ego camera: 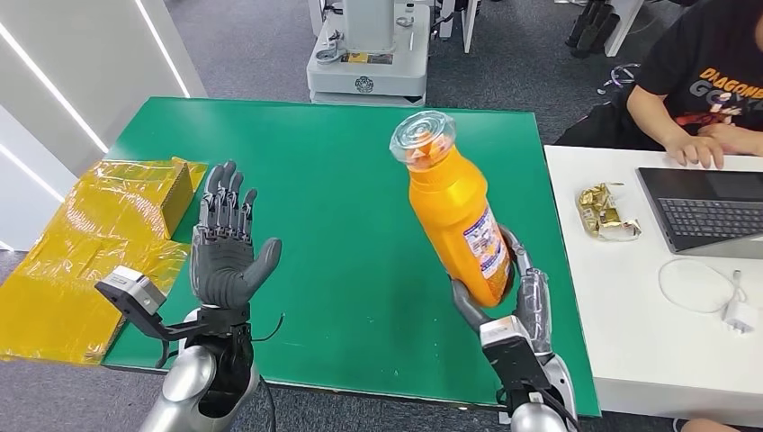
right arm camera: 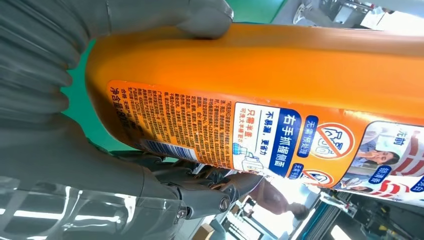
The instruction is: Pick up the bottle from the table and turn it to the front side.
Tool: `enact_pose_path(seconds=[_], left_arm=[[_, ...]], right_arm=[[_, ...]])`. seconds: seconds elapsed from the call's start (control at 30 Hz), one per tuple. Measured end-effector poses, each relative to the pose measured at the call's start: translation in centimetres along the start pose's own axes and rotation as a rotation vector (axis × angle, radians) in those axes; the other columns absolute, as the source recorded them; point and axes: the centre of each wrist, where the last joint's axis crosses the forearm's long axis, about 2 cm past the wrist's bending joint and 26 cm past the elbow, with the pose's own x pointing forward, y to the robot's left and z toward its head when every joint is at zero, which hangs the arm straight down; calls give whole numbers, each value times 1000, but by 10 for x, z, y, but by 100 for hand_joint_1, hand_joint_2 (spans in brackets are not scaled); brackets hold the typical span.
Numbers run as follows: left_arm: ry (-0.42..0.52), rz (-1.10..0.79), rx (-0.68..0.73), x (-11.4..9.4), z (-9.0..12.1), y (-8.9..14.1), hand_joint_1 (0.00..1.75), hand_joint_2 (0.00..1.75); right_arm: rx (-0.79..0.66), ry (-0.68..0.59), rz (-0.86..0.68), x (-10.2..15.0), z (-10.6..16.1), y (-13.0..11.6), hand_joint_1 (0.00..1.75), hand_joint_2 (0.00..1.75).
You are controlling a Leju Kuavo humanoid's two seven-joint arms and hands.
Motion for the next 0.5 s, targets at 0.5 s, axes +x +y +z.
enact_pose_path(seconds=[0.5], left_arm=[[108,145,-191,-1,1,-17,0,175]], right_arm=[[105,-79,-1,14,-5,2,175,175]])
